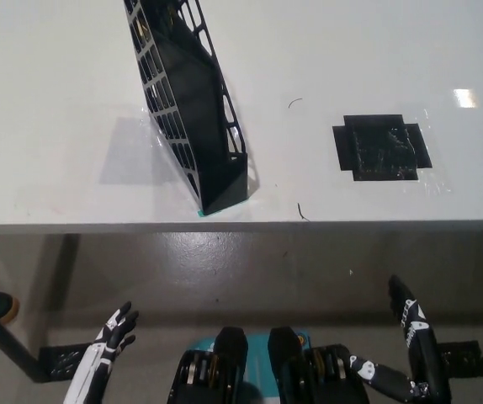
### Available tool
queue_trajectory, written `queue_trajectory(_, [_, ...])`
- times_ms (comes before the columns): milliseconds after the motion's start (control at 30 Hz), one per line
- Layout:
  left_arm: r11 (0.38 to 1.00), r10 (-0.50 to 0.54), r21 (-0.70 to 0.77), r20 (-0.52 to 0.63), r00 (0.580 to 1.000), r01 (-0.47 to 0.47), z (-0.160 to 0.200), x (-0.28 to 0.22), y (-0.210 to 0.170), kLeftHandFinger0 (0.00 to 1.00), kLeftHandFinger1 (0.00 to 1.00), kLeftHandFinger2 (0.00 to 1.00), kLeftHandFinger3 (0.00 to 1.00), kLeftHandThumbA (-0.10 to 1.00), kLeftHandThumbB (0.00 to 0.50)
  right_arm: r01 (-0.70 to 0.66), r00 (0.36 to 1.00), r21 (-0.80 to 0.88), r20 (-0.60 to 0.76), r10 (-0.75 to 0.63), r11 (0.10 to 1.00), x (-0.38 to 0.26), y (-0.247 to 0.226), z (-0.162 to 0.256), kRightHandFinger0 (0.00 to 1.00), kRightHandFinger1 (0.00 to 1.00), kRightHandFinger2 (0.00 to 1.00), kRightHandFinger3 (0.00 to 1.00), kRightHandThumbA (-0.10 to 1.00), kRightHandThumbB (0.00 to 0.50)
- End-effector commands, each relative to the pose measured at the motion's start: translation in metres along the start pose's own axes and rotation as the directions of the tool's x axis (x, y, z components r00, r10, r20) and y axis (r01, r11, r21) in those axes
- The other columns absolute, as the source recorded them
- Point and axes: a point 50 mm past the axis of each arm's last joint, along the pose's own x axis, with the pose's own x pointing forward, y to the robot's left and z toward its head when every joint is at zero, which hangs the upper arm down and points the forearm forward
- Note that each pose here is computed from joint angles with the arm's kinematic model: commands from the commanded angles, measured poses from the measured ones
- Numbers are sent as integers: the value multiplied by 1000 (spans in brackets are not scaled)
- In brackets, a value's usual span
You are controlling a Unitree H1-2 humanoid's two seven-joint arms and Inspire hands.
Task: A notebook is kept standing on the table on the right hand side and a black shelf is kept on the left hand side and the robot uses its right hand to grab the notebook and places it in the shelf
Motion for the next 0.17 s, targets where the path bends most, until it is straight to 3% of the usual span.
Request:
queue_trajectory(0, [1000,3,9,45,999,-3,6,3,6,1000,1000,1000,1000,1000,70,-9,999,35,50,7,999,6,1,7,1000,1000,1000,1000,1000,297])
queue_trajectory(133, [1000,2,11,45,999,-3,8,5,6,1000,1000,1000,1000,1000,89,-10,999,36,50,8,999,8,1,5,1000,1000,1000,1000,1000,296])
